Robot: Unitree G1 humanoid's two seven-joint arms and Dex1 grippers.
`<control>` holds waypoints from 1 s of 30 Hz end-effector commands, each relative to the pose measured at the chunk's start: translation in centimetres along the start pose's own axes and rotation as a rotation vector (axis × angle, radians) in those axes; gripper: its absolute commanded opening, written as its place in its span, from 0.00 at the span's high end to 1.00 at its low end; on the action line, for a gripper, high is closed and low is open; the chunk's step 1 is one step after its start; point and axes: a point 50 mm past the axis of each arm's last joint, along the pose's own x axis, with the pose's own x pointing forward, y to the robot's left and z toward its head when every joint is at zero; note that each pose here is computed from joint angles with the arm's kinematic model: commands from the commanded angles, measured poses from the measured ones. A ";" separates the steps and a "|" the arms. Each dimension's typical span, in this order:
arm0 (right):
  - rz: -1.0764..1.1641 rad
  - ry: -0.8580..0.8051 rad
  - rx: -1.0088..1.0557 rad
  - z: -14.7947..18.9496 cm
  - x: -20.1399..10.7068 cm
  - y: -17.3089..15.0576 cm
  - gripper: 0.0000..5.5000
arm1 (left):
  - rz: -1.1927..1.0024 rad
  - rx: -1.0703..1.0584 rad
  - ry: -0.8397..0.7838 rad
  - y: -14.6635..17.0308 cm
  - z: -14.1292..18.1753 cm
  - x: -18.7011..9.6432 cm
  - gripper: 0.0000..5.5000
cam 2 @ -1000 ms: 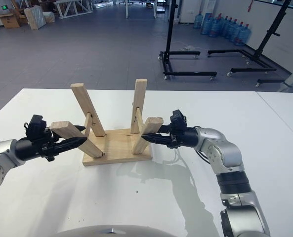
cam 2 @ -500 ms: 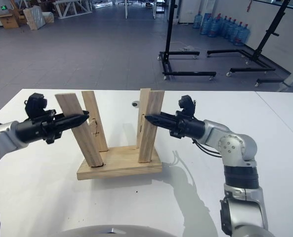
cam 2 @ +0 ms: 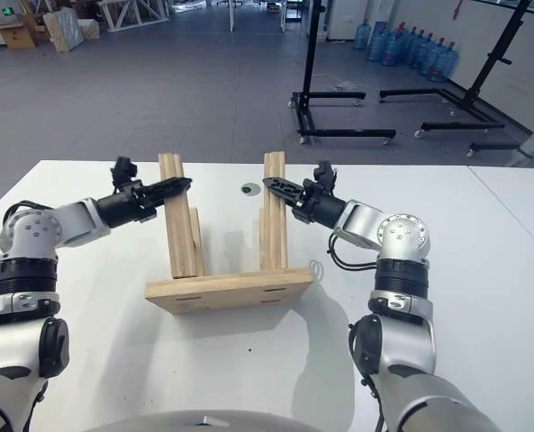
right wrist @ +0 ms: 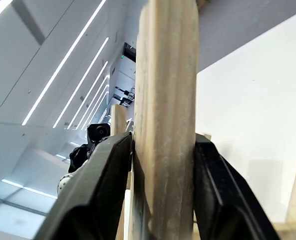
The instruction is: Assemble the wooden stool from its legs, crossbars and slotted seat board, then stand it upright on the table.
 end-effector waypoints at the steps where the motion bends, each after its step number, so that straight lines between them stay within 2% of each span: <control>1: 0.022 -0.057 0.072 0.9 0.3 -0.3 0.55 | 0.075 -0.063 0.038 1.5 -0.9 0.4 0.58; 4: 0.048 -0.087 0.102 1.3 0.1 -0.3 0.44 | 0.064 -0.092 0.017 1.6 -0.5 0.4 0.49; 10: 0.115 -0.138 0.126 2.3 0.5 0.6 0.26 | 0.016 -0.184 -0.129 1.6 2.3 -0.1 0.33; 14: 0.110 -0.183 0.123 3.0 1.0 0.6 0.13 | -0.034 -0.183 -0.187 0.6 4.0 0.6 0.22; 17: 0.084 -0.266 0.098 4.7 0.6 0.4 0.05 | 0.006 -0.148 -0.265 0.5 5.6 0.7 0.15; 18: 0.053 -0.322 0.071 6.0 -0.1 0.2 0.02 | 0.067 -0.121 -0.313 1.2 6.3 0.0 0.11; 20: 0.000 -0.427 0.023 8.3 -1.9 0.0 0.02 | 0.205 -0.070 -0.418 2.7 7.4 -1.9 0.06; 21: -0.040 -0.494 -0.006 9.6 -3.5 -0.4 0.02 | 0.284 -0.060 -0.485 3.8 7.8 -3.7 0.03; 23: -0.195 -0.567 -0.186 11.7 -8.7 -1.4 0.02 | 0.483 0.023 -0.599 6.6 7.7 -10.7 0.02; 24: -0.282 -0.543 -0.305 12.0 -11.2 -1.8 0.02 | 0.562 0.139 -0.582 7.3 7.1 -14.2 0.02; 25: -0.329 -0.438 -0.476 11.5 -13.7 -1.7 0.02 | 0.675 0.282 -0.487 8.1 5.4 -18.2 0.02; 26: -0.367 -0.235 -0.671 9.6 -16.6 -1.5 0.02 | 0.663 0.434 -0.305 8.0 2.1 -21.6 0.02; 27: -0.355 -0.006 -0.805 7.0 -18.3 -1.2 0.02 | 0.621 0.518 -0.152 7.2 -1.0 -23.4 0.02; 28: -0.272 0.228 -0.861 3.1 -20.4 -0.4 0.02 | 0.476 0.530 -0.023 4.9 -4.8 -24.4 0.02; 29: -0.180 0.391 -0.851 0.1 -21.6 0.8 0.02 | 0.317 0.514 0.074 1.9 -7.8 -24.5 0.02; 30: -0.087 0.486 -0.850 -2.0 -22.2 1.8 0.02 | 0.176 0.563 0.158 -0.7 -10.2 -24.0 0.02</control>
